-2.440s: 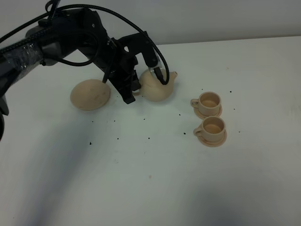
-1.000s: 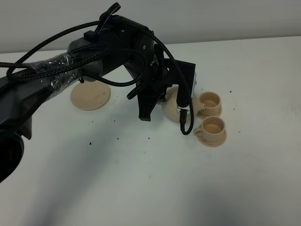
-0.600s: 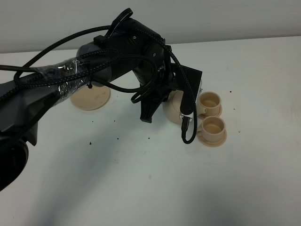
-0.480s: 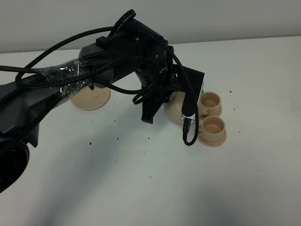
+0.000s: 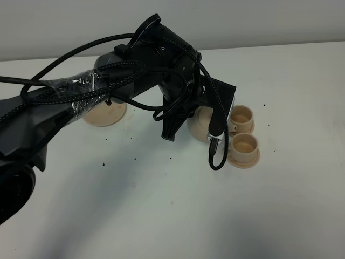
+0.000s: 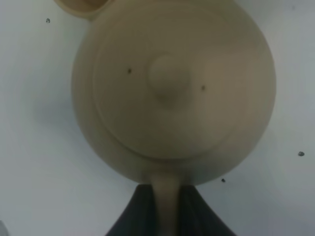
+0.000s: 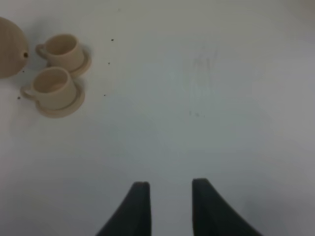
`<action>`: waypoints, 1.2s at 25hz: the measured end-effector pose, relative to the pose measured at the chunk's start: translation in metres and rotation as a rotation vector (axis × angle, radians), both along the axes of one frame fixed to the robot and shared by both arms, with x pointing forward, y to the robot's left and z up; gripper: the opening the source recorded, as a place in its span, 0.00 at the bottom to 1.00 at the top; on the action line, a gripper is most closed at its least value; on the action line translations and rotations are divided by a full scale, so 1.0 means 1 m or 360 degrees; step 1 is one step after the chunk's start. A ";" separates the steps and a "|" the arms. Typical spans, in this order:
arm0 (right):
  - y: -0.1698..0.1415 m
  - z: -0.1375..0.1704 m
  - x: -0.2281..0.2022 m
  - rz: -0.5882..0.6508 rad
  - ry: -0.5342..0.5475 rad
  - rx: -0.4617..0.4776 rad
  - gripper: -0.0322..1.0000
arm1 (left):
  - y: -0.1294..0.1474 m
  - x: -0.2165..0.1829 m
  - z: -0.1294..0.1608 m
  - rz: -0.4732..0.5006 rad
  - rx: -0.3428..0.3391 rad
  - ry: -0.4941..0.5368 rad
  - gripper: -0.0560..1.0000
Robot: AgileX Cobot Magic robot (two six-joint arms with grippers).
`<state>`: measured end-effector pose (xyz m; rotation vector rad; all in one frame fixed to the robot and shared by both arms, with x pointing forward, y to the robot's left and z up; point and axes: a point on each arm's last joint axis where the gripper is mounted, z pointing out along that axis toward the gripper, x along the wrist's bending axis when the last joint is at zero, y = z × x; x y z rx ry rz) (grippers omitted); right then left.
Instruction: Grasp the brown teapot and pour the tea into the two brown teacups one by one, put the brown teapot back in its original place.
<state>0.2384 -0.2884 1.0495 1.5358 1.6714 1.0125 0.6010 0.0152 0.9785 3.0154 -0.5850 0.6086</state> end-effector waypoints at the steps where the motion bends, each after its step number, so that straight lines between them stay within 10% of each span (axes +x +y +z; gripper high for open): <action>1: 0.000 0.000 0.000 0.0000 0.0000 0.0000 0.26 | 0.000 0.000 0.000 -0.0005 0.0012 -0.0010 0.20; 30: 0.003 0.001 0.000 0.0030 -0.0007 0.0053 0.26 | -0.012 -0.006 0.001 -0.0079 0.0066 -0.0112 0.20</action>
